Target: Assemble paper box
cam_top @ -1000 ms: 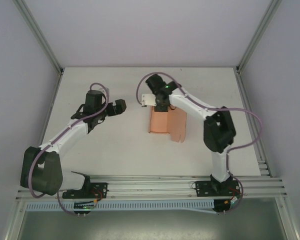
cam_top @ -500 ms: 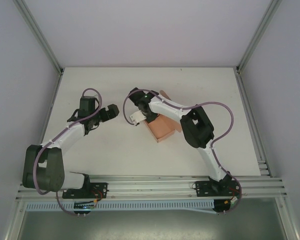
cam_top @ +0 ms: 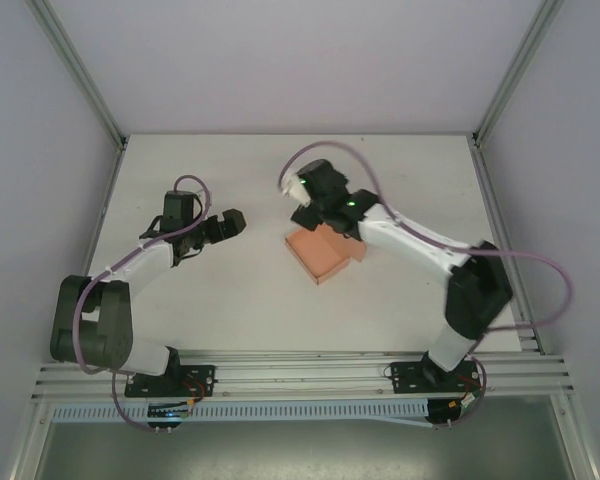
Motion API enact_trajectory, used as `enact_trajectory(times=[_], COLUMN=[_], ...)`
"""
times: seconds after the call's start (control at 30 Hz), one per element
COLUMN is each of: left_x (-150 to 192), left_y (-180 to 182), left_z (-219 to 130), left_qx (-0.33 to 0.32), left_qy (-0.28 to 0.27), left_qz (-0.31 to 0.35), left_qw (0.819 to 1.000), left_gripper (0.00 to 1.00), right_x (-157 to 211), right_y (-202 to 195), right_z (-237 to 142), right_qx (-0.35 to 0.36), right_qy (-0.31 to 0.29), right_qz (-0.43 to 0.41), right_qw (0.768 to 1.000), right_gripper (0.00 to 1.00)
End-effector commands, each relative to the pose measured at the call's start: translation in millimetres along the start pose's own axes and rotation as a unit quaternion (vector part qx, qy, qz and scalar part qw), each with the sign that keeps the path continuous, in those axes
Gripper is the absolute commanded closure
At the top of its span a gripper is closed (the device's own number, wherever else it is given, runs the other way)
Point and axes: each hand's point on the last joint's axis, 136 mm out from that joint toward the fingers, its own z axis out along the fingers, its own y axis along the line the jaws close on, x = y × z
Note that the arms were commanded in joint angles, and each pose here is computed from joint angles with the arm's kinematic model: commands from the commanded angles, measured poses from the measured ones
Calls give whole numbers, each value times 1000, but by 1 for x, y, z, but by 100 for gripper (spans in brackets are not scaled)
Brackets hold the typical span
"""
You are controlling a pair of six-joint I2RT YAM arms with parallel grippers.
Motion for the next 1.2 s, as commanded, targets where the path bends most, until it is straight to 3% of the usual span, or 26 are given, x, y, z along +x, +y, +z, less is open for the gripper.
enact_trajectory(times=[0.0, 0.1, 0.27, 0.43, 0.53, 0.63, 0.8, 0.87, 0.93, 1.17], left_x=[-12, -17, -19, -17, -18, -22, -26, -25, -22, -9], left_y=[-21, -25, -32, -33, -35, -43, -62, -67, -72, -96], left_z=[1, 0, 1, 1, -1, -3, -11, -16, -21, -36], left_qx=[51, 57, 71, 77, 80, 92, 127, 138, 151, 220], left_qy=[-5, -9, -8, -3, -5, -2, 1, -2, 1, 26], left_qz=[31, 46, 59, 59, 67, 83, 117, 139, 160, 240], left_qw=[998, 997, 996, 995, 995, 992, 985, 981, 976, 945], left_gripper=[2, 2, 2, 2, 2, 2, 2, 2, 2, 2], right_x=[68, 118, 136, 139, 136, 132, 106, 101, 98, 90], right_y=[-16, 3, 23, 21, 32, 34, 31, 49, 59, 58], right_z=[-16, -25, -33, -19, -17, -17, -24, -36, -44, -11], right_qx=[9, -48, -100, -147, -186, -209, -280, -353, -413, -465], right_qy=[68, 111, 114, 117, 120, 104, 34, -3, -15, 57], right_qz=[326, 422, 385, 393, 346, 272, 101, -22, -94, -196], right_qw=[943, 898, 910, 900, 912, 933, 954, 935, 906, 862], right_gripper=[1, 3, 14, 51, 82, 99, 100, 100, 100, 100])
